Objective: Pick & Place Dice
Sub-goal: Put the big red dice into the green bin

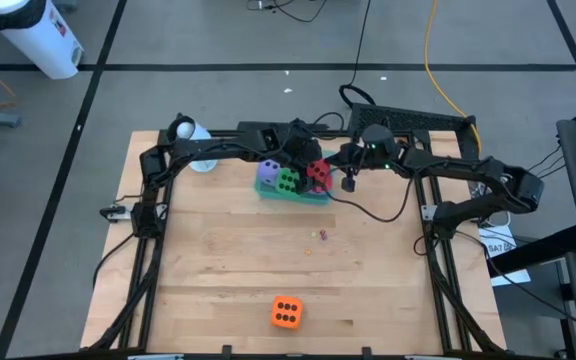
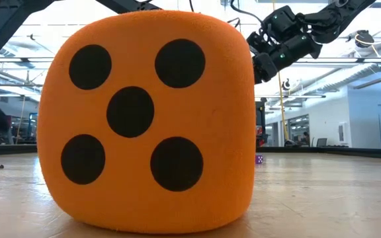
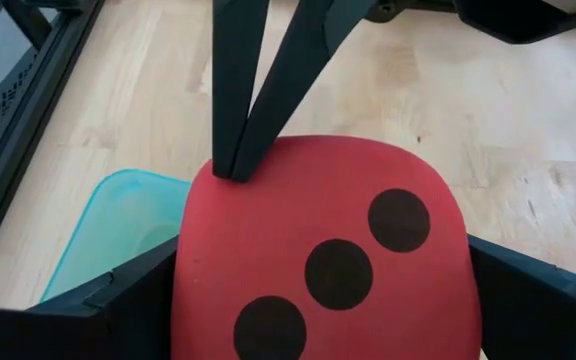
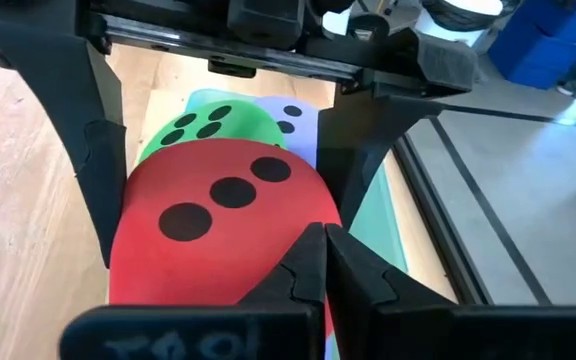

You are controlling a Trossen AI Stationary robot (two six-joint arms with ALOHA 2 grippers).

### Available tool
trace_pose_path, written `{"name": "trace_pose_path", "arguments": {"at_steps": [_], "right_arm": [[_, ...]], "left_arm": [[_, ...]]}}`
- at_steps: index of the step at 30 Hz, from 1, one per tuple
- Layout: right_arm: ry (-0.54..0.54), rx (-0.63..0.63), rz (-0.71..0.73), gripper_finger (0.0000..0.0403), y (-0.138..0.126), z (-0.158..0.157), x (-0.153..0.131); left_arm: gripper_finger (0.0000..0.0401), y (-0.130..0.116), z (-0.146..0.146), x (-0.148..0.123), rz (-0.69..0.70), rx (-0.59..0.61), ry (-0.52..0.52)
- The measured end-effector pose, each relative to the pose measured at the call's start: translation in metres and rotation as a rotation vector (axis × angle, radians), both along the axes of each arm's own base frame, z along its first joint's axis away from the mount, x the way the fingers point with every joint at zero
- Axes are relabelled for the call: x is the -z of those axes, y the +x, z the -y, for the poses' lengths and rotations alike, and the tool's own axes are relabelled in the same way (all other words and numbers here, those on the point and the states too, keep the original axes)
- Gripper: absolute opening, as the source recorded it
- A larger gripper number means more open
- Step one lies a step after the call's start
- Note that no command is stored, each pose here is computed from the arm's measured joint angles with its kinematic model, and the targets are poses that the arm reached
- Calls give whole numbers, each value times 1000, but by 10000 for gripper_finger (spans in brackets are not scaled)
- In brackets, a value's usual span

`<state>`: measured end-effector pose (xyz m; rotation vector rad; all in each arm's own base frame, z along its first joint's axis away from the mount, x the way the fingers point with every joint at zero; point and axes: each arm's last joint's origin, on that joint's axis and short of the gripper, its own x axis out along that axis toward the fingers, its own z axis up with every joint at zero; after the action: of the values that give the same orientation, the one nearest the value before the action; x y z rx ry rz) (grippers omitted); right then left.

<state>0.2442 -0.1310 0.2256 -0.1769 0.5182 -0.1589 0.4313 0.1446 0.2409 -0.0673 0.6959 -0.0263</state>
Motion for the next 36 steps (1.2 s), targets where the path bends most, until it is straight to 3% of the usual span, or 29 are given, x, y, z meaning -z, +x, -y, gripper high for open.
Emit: {"name": "trace_pose_path", "arguments": {"at_steps": [20, 36], "right_arm": [[33, -39, -59, 0, -4, -4, 23], [37, -39, -71, 0, -5, -4, 25]], "left_arm": [[400, 1, -4, 0, 15, -63, 27], [400, 2, -6, -5, 29, -74, 28]]}}
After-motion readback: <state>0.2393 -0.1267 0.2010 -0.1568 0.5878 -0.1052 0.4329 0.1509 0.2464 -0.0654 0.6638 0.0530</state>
